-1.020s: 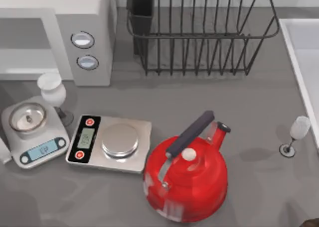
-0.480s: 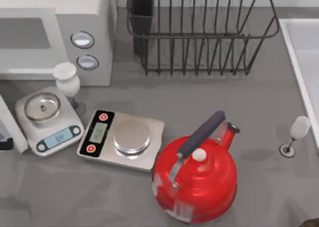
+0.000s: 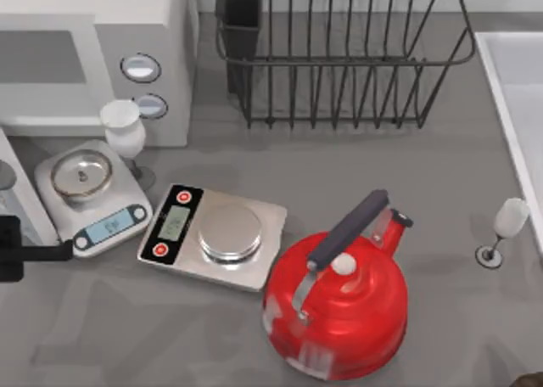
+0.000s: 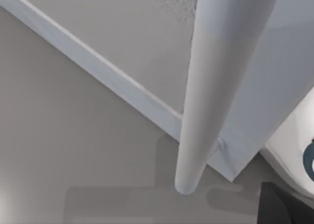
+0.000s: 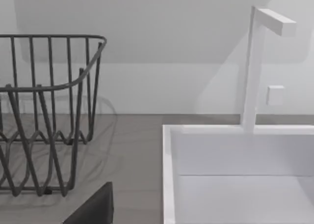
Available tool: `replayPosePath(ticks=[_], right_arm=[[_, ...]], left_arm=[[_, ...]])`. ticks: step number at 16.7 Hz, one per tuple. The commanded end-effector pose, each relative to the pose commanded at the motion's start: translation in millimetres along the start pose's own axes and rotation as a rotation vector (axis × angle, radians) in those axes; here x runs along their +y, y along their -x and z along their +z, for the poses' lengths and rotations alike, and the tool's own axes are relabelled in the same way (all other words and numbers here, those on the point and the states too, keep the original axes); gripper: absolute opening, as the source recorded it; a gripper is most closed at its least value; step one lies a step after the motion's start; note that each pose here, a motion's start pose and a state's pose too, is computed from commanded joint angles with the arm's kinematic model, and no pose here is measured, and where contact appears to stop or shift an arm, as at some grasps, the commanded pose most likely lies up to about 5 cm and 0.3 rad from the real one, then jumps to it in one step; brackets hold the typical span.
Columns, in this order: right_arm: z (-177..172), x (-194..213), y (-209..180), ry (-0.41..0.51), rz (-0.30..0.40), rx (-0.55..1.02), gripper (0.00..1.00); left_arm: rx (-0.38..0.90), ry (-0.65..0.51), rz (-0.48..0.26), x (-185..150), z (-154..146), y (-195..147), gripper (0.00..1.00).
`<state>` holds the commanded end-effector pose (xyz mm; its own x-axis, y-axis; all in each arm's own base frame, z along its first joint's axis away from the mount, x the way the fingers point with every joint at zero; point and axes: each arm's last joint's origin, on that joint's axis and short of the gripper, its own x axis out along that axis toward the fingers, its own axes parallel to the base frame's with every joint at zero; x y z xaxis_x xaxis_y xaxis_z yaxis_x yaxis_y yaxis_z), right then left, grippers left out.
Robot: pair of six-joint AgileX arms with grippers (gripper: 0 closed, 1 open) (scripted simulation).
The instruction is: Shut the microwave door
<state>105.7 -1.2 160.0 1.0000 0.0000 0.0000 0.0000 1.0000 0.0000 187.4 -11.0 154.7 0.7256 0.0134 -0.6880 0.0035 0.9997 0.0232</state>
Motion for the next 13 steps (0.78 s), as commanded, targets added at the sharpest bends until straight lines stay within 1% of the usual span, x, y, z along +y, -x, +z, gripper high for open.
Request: replayPosePath(ticks=[3,6,9,13], right_arm=[[0,0,0,0.0,0.0,0.0,1.0],[0,0,0,0.0,0.0,0.0,1.0],[0,0,0,0.0,0.0,0.0,1.0],[0,0,0,0.0,0.0,0.0,1.0]], left_arm=[[0.0,0.002,-0.002,0,2,-1,0.0],[-0.004,-0.001,-0.008,-1,13,-8,0.0],[-0.004,-0.006,-0.016,-3,32,-26,0.0],[-0.004,-0.006,-0.015,-4,55,-59,0.0]])
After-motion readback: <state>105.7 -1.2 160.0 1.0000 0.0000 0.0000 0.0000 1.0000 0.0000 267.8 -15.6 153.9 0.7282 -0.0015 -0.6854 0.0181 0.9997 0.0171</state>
